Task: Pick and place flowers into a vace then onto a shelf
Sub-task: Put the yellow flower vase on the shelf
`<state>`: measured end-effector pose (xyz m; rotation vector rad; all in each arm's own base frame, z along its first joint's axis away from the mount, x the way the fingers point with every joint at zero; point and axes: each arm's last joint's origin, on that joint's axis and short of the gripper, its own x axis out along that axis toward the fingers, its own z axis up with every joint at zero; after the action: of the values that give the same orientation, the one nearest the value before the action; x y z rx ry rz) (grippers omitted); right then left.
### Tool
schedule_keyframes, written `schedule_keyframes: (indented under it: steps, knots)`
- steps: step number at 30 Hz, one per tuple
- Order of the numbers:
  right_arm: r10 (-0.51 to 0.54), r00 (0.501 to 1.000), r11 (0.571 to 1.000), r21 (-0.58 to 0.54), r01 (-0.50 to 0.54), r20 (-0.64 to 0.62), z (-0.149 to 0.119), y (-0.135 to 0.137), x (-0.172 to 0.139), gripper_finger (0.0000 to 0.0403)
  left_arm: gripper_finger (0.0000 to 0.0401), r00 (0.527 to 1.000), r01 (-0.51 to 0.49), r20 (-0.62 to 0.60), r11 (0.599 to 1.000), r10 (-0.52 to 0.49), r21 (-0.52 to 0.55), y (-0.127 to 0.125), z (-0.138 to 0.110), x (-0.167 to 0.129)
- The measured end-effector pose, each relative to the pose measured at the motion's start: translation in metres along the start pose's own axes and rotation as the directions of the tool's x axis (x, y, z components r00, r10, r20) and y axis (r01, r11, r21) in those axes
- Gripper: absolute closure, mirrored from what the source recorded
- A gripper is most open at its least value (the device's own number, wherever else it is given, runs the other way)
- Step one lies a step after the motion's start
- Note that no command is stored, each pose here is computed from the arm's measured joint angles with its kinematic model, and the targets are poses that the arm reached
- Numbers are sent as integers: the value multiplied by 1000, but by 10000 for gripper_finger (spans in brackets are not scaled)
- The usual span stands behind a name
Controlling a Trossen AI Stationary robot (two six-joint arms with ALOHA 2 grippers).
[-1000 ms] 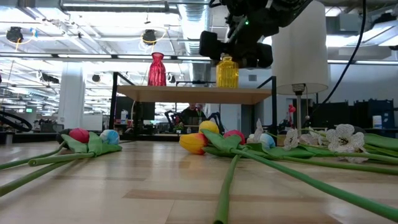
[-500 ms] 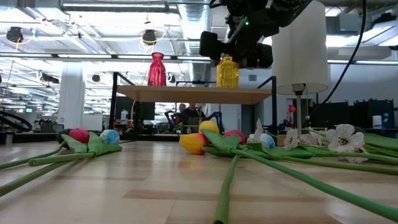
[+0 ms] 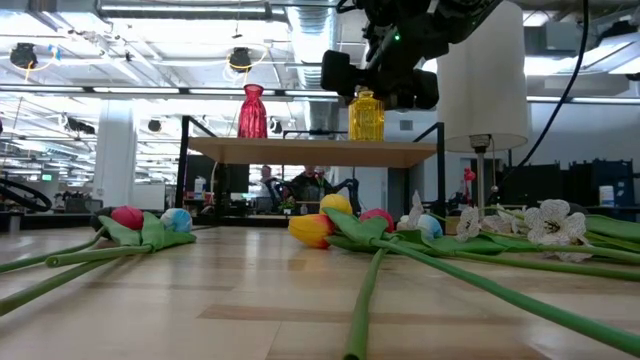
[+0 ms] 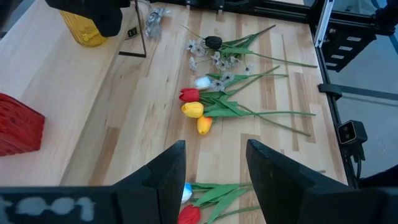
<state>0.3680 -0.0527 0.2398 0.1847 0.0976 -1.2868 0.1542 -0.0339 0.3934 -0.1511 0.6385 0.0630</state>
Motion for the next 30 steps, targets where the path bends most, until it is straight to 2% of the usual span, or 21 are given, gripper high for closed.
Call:
schedule_keyframes:
  steps: [14,18,24,30]
  knots:
    - [5,1000,1000,-6,-5,2,0,1,-1,112,244,1000,0,0,1000,0,-2,0,0,0]
    - [7,1000,1000,9,-7,3,0,1,-1,83,244,1000,0,0,1000,0,-2,0,0,0]
    - [4,1000,1000,9,-4,2,0,1,0,10,244,1000,-1,-1,1000,0,-2,0,0,0]
    - [-4,1000,1000,11,4,19,0,3,-8,24,244,1000,-1,0,1000,1,-2,0,0,0]
